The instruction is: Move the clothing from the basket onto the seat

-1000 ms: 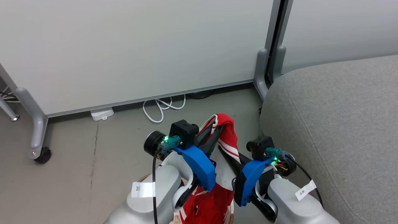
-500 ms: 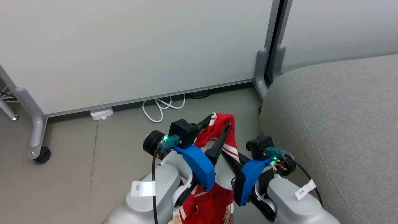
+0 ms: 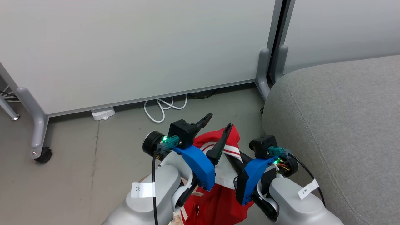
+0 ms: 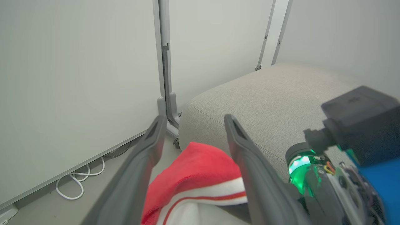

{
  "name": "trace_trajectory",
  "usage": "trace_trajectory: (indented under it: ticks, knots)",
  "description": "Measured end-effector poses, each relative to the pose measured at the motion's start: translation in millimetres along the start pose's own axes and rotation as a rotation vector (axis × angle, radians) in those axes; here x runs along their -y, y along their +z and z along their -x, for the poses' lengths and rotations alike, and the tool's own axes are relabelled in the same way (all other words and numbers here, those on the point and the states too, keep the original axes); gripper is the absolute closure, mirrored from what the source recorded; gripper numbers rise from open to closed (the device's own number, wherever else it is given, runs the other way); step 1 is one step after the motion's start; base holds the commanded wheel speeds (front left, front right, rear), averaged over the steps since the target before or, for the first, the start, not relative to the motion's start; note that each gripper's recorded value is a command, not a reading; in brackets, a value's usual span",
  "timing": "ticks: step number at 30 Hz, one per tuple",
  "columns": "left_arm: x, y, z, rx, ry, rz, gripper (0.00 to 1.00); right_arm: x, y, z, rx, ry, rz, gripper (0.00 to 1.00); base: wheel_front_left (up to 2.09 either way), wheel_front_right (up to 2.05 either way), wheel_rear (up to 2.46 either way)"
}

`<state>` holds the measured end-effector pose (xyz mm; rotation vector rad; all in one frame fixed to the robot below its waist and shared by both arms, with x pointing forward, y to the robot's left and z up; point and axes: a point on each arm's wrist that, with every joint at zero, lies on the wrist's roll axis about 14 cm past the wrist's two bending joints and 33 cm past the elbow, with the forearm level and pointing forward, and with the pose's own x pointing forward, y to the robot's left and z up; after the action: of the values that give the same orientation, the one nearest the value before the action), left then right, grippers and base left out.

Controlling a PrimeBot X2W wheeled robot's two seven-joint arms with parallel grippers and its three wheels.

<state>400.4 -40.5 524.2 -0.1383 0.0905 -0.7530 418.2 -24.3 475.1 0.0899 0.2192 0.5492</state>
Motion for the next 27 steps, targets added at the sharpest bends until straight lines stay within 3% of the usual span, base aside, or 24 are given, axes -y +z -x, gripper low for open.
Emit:
trace_trajectory:
  ticks: [12, 27]
  knots:
    - [-17, -10, 14, 0.007, 0.069, 0.002, 0.0, 1, 0, -2, 0.003, -0.002, -0.001, 1.0, 0.0, 0.0, 0.0]
    - [-40, -18, 67, 0.09, 0.184, 0.012, 0.0, 8, 10, 0, 0.036, -0.02, 0.007, 1.0, 0.0, 0.0, 0.0]
